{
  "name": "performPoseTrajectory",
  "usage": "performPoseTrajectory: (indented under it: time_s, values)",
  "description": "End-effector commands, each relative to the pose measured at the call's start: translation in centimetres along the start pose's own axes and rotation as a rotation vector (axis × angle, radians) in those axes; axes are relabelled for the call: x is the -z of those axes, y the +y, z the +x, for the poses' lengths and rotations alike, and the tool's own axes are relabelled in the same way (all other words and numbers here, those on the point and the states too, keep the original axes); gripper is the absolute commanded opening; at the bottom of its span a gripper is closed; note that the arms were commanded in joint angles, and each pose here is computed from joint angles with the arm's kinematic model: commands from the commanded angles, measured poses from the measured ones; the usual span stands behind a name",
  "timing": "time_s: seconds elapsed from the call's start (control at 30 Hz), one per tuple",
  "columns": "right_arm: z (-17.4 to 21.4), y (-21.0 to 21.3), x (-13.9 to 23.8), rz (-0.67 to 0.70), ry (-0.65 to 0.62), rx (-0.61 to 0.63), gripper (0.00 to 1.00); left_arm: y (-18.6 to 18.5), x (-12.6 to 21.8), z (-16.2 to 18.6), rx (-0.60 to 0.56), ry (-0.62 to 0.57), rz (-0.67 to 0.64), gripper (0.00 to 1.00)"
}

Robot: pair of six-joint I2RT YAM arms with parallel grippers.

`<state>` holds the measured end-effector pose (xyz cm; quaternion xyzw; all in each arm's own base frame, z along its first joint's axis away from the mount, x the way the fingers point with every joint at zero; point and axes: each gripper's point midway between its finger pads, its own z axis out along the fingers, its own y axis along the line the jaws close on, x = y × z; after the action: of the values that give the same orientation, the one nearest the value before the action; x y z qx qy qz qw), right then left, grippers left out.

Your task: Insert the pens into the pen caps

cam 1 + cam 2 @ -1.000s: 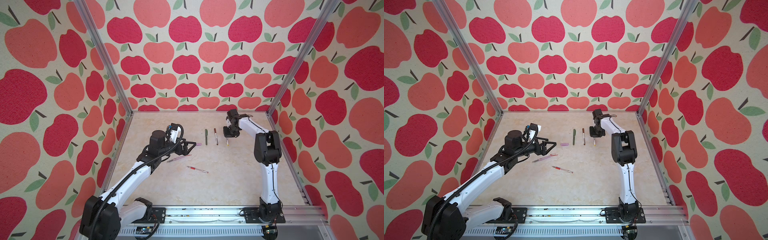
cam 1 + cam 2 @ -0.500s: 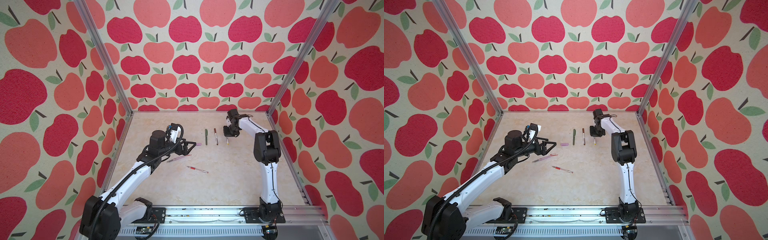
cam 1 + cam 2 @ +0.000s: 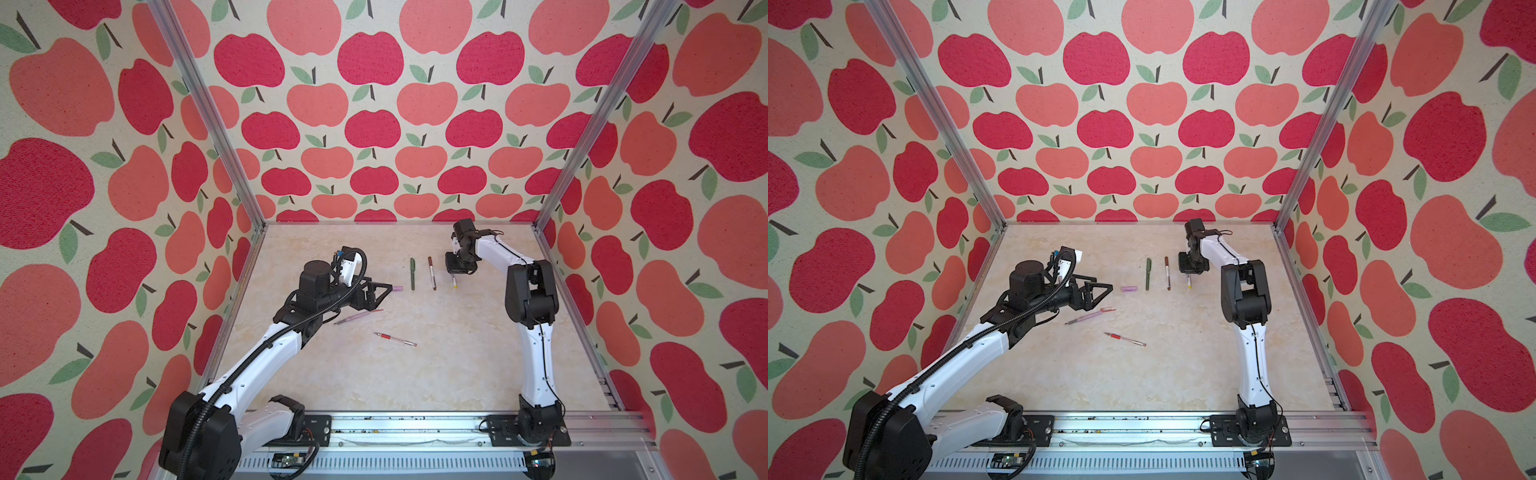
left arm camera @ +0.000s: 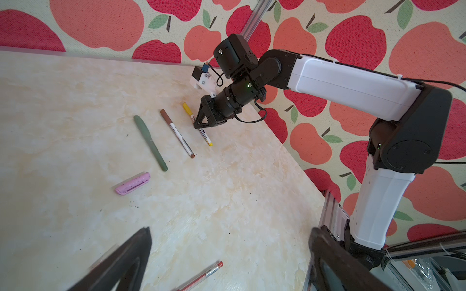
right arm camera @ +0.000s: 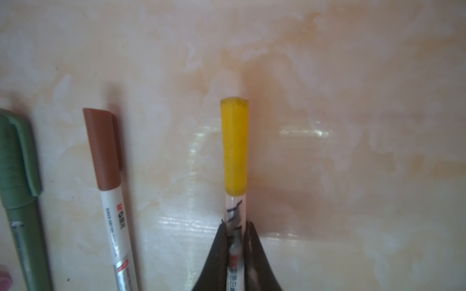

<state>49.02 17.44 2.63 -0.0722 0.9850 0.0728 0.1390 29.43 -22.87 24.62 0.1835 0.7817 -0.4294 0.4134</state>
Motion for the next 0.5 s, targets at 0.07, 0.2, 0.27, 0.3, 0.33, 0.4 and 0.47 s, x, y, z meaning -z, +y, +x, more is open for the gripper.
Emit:
performPoseTrajectory:
  time_s: [0.07,0.2,0.27,0.3,0.33,0.4,0.47]
  values:
    - [-0.28,-0.86,-1.02,0.025,-0.003,-0.026,0.16,-0.09,0.12,-0.89,0.001,-0.014,-0.005,0.99]
    - [-0.26,-0.9,-1.09,0.027,-0.002,-0.026,0.18,-0.14,0.14,-0.93,0.001,-0.016,-0.004,0.99]
    - [-0.28,-0.92,-1.11,0.029,-0.004,-0.026,0.18,-0.15,0.16,-0.93,0.004,-0.015,-0.004,0.99]
    - [-0.27,-0.92,-1.11,0.028,-0.003,-0.027,0.18,-0.16,0.19,-0.94,0.003,-0.016,-0.004,0.99]
    - [-0.32,-0.96,-1.1,0.029,-0.005,-0.026,0.19,-0.22,0.24,-1.03,0.001,-0.019,-0.004,0.99]
    - [-0.28,-0.97,-1.12,0.03,-0.004,-0.027,0.19,-0.2,0.28,-1.08,0.0,-0.02,-0.005,0.99]
    - [-0.31,-0.96,-1.1,0.029,-0.004,-0.027,0.19,-0.16,0.28,-1.03,0.0,-0.019,-0.007,0.99]
